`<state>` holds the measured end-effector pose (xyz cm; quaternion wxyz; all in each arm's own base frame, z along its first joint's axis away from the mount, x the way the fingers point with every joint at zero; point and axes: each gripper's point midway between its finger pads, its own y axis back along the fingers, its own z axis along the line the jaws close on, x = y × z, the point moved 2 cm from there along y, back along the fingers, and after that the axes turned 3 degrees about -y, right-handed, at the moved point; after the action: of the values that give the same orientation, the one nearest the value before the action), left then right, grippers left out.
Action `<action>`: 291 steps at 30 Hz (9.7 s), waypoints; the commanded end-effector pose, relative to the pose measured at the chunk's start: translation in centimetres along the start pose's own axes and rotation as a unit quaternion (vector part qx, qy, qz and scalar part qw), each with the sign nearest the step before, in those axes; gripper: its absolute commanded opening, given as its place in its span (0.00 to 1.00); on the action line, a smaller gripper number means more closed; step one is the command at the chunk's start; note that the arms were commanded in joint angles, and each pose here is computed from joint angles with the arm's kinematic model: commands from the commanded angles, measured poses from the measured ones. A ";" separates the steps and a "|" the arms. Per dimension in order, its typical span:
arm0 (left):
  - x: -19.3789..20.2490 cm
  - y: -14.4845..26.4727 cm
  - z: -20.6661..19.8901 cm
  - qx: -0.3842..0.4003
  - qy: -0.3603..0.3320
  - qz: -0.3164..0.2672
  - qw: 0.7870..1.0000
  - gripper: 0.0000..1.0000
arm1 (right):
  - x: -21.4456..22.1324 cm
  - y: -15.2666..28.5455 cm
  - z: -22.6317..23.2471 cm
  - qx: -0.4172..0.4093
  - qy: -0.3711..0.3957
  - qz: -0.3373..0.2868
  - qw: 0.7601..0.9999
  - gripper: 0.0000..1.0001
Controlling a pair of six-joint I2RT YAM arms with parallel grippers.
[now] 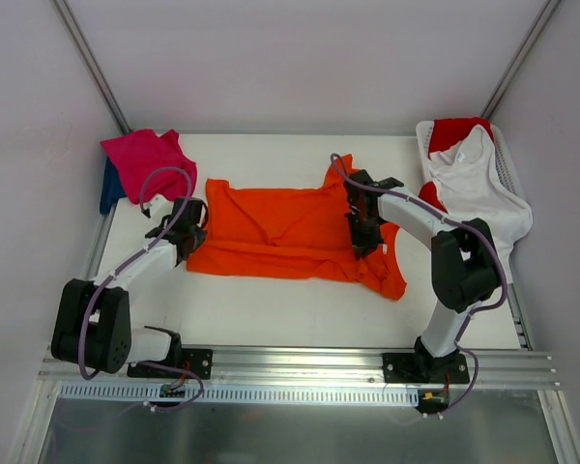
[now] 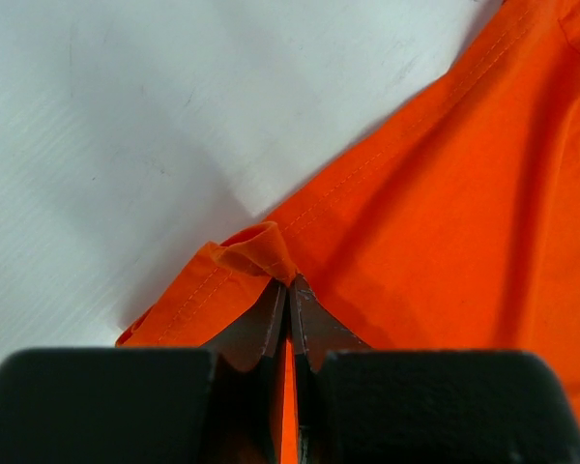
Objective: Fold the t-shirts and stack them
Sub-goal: Fold the tshirt
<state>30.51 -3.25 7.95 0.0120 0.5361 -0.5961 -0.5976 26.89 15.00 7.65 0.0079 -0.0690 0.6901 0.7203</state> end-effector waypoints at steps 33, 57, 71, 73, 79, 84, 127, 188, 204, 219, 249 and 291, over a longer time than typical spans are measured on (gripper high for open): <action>1.6 -0.6 -0.5 0.016 -0.014 0.037 0.999 0.96 | 8.5 2.9 -6.1 0.074 -0.086 -0.058 0.992 0.99; 2.0 -0.2 0.3 0.015 -0.032 0.031 0.999 0.95 | 5.3 -0.6 -6.2 0.068 -0.087 -0.069 0.991 0.75; 2.4 -0.4 0.4 0.010 -0.042 0.035 0.998 0.95 | 5.4 -1.7 -5.9 0.062 -0.092 -0.048 0.993 0.30; 2.5 -0.5 0.4 0.009 -0.042 0.035 0.998 0.95 | 5.6 -1.6 -5.9 0.063 -0.090 -0.047 0.993 0.31; 2.6 -0.5 0.5 0.007 -0.044 0.036 0.998 0.95 | 6.2 -0.5 -6.3 0.067 -0.088 -0.047 0.993 0.34; 3.0 -0.8 0.7 0.002 -0.048 0.042 0.998 0.94 | 5.9 1.7 -6.4 0.066 -0.093 -0.073 0.991 0.00; 3.9 -1.0 1.6 -0.006 -0.065 0.054 0.996 0.95 | -5.7 -0.7 -8.7 0.152 -0.088 -0.081 0.981 0.00; 4.5 0.8 2.6 0.024 -0.064 0.044 0.997 0.94 | 0.7 1.1 -3.6 0.064 -0.090 -0.126 0.986 0.01; 4.5 0.8 3.2 0.017 -0.072 0.039 0.996 0.95 | -7.2 -1.6 -0.3 0.052 -0.066 -0.121 0.989 0.01; 4.3 0.5 2.7 0.011 -0.065 0.041 0.997 0.94 | -16.6 0.2 1.4 0.005 -0.090 -0.163 0.982 0.06; -10.7 -7.6 -18.2 0.247 -0.144 -0.006 0.958 0.93 | -9.4 7.4 -4.0 0.000 -0.111 -0.237 0.965 1.00; -9.0 -14.0 -15.5 0.283 -0.043 0.123 0.950 0.67 | -7.7 6.4 -5.9 0.023 -0.135 -0.224 0.965 0.99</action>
<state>53.71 -3.76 5.88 -0.0768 0.4128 -0.7979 -0.4326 33.99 9.71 14.63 0.2543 -0.1289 0.6657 0.6896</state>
